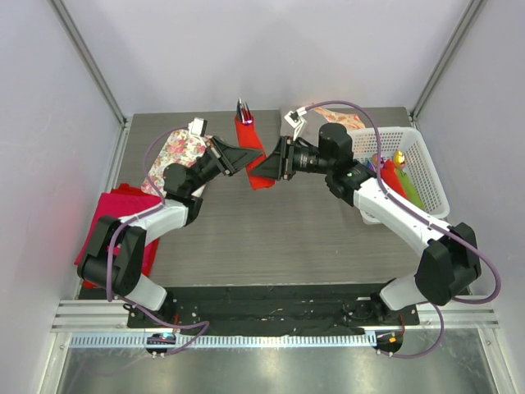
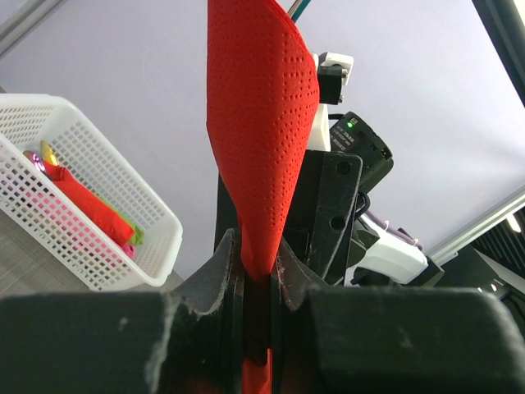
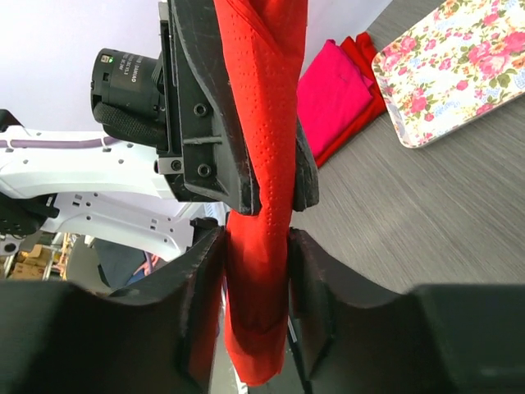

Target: Place the utensils on the paper napkin and roll it up

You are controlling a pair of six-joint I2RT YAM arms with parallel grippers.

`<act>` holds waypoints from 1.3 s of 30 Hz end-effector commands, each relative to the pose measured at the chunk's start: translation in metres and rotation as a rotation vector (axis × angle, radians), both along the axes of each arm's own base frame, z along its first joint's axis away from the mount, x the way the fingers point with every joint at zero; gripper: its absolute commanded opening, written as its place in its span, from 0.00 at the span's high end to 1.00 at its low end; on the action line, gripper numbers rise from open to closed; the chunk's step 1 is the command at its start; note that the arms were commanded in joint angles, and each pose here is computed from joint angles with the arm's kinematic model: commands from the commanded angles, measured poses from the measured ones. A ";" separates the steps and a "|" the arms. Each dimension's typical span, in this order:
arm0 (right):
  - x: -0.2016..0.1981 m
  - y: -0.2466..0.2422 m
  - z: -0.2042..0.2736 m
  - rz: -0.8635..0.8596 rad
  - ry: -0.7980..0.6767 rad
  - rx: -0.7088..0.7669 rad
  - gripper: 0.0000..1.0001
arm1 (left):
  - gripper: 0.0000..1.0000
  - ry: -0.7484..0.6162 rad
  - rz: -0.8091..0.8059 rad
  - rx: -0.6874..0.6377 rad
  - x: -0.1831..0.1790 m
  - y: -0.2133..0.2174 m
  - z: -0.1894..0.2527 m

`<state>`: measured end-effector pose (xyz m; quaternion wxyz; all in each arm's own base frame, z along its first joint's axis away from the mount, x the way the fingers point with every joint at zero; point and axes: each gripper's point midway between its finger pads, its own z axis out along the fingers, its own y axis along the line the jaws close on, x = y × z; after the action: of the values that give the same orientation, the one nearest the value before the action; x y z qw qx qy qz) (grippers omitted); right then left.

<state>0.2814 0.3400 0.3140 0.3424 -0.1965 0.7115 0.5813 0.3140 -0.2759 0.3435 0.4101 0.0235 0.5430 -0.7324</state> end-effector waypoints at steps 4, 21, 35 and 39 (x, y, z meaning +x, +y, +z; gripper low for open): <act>-0.003 0.001 0.014 0.011 -0.057 0.035 0.80 | 1.00 -0.279 0.025 -0.129 -0.023 0.012 0.059; 0.013 -0.019 0.025 -0.075 -0.132 0.008 0.99 | 0.45 -0.216 0.017 -0.117 -0.011 0.007 0.045; 0.112 -0.189 -0.068 -0.444 0.066 -0.385 0.99 | 0.23 -0.182 0.057 0.018 -0.003 0.008 0.022; 0.122 -0.255 -0.104 -0.569 0.167 -0.505 0.99 | 0.23 -0.184 0.055 0.020 -0.003 0.008 0.022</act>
<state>0.3969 0.1447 0.2317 0.3829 -0.0532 0.8501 0.3577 0.3231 -0.2728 0.3428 0.4447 0.0403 0.5403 -0.7132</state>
